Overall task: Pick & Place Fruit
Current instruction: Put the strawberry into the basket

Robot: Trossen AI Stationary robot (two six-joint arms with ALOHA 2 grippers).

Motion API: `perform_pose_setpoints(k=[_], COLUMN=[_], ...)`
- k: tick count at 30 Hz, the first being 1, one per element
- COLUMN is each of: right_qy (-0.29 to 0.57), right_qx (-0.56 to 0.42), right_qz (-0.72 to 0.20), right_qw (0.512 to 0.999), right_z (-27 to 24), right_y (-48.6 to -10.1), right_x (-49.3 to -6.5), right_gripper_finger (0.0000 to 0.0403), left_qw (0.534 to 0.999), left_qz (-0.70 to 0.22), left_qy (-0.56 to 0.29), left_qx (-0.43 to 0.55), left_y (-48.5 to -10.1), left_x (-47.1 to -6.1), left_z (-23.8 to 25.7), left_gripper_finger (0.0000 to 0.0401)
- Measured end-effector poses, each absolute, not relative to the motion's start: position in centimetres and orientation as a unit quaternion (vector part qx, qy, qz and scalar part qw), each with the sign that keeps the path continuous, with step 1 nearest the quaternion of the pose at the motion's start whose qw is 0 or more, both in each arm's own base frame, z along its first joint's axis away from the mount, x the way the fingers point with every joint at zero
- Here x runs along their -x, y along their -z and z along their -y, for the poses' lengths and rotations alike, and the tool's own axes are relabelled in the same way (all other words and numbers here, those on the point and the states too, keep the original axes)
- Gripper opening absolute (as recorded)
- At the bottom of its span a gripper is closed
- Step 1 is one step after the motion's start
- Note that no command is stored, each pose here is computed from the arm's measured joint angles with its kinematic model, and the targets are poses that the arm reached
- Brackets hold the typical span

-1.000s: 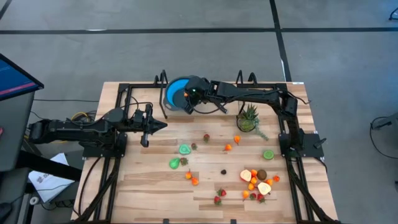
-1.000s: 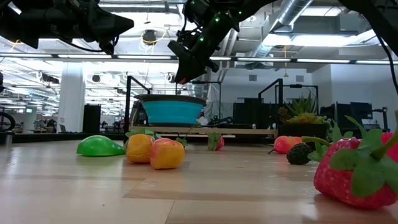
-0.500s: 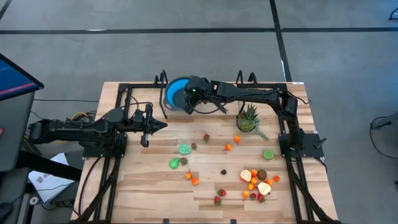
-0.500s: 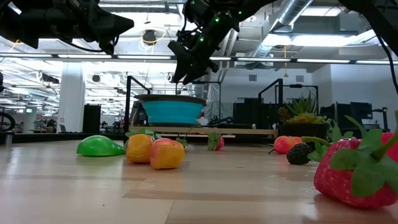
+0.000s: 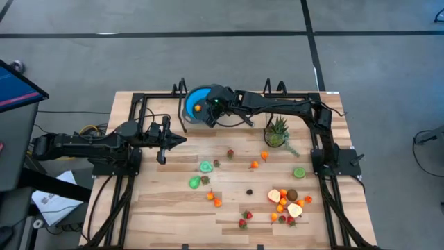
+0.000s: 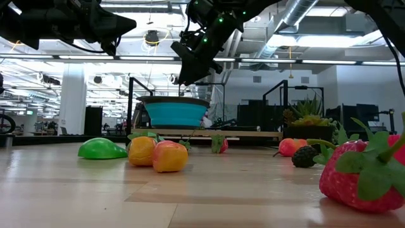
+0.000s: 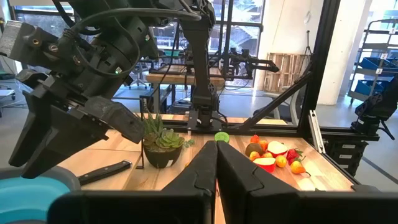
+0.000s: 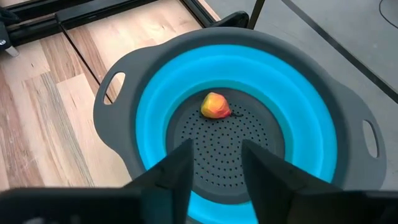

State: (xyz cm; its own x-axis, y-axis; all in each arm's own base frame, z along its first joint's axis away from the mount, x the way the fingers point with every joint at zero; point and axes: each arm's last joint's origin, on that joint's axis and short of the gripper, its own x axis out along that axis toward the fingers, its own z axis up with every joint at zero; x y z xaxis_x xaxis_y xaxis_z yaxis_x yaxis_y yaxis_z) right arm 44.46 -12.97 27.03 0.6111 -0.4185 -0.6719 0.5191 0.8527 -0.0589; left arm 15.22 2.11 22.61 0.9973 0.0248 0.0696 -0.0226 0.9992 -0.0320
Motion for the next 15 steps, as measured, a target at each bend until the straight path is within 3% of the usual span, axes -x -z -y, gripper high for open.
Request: perform_pose_setpoints(k=[6, 15], right_qy=[0.262, 0.263], right_qx=[-0.071, -0.072], right_qz=[-0.355, -0.335], right_qw=[0.895, 0.902], right_z=[12.98, 13.04], right_y=[-27.05, -27.37], right_x=[-44.45, -44.7], right_gripper_finger=[0.0055, 0.003], left_qw=[0.999, 0.999], left_qz=[0.035, 0.035], left_qy=[-0.012, -0.012], left_qx=[0.016, 0.016], left_y=[-22.6, -22.61], left_x=[-15.22, -15.22], left_z=[-2.12, -2.11], left_gripper_finger=[0.0002, 0.0002])
